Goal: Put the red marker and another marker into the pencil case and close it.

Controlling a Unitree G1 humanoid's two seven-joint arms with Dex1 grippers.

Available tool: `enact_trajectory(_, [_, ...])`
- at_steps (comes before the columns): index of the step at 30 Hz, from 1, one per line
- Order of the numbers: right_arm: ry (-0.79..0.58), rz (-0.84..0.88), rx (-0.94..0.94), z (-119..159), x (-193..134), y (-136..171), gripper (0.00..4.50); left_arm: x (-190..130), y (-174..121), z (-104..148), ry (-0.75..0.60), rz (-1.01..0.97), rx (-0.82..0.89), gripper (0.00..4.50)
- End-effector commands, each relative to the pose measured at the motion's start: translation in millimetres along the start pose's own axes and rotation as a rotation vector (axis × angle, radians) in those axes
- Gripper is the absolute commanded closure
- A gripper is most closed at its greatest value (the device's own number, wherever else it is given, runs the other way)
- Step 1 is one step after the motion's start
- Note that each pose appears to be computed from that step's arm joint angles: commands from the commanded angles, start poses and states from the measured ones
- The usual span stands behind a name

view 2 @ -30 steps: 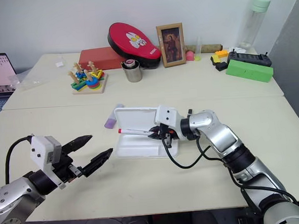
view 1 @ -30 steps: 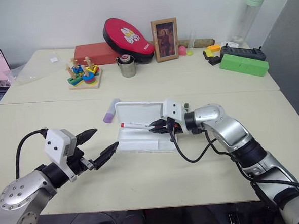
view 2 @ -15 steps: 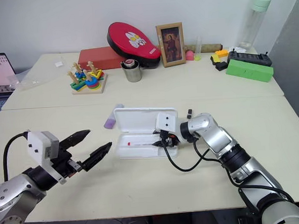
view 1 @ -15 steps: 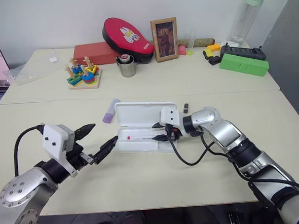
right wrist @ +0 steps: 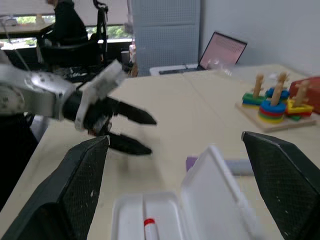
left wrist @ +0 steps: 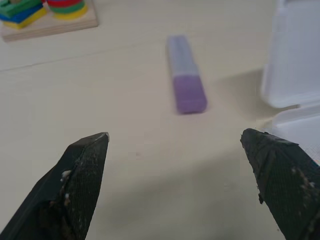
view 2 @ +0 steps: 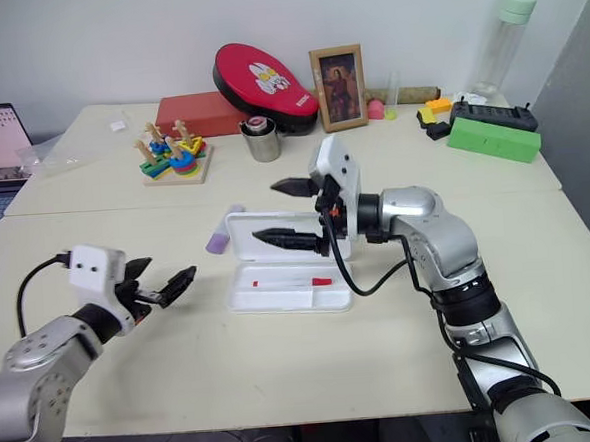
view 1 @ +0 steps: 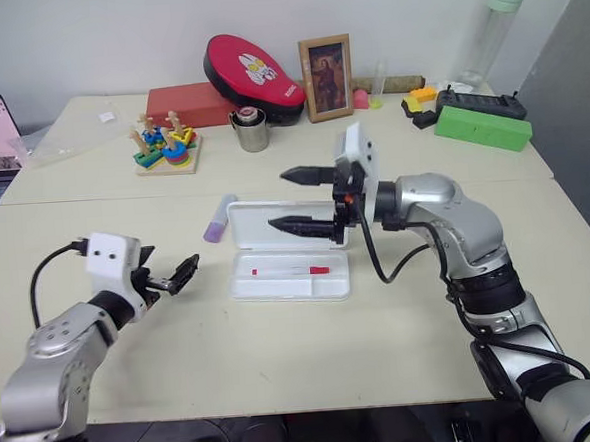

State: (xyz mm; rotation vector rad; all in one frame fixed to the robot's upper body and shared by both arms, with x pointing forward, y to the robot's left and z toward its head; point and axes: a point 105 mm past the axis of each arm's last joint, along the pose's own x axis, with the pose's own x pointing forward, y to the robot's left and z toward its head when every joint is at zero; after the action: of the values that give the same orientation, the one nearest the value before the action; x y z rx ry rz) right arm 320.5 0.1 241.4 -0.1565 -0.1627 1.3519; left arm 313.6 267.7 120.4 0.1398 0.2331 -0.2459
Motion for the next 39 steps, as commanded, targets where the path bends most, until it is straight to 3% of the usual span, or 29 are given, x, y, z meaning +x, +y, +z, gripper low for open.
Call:
enact_trajectory(1, [-0.047, -0.021, -0.040, 17, 0, 1, 0.03, 16, 1, 1, -0.001, 0.003, 0.045, 0.00])
enact_trajectory(18, [-0.044, -0.102, -0.050, 16, -4, -7, 0.03, 77, -20, -1, 0.007, -0.090, 0.045, 0.00])
enact_trajectory(35, [-0.038, -0.115, -0.043, 15, -6, -10, 0.00, 85, -6, 0, -0.036, -0.001, 0.028, 3.22])
enact_trajectory(39, [-0.041, -0.117, -0.041, 15, -7, -12, 0.00, 83, 4, 9, -0.087, 0.060, 0.027, 3.31])
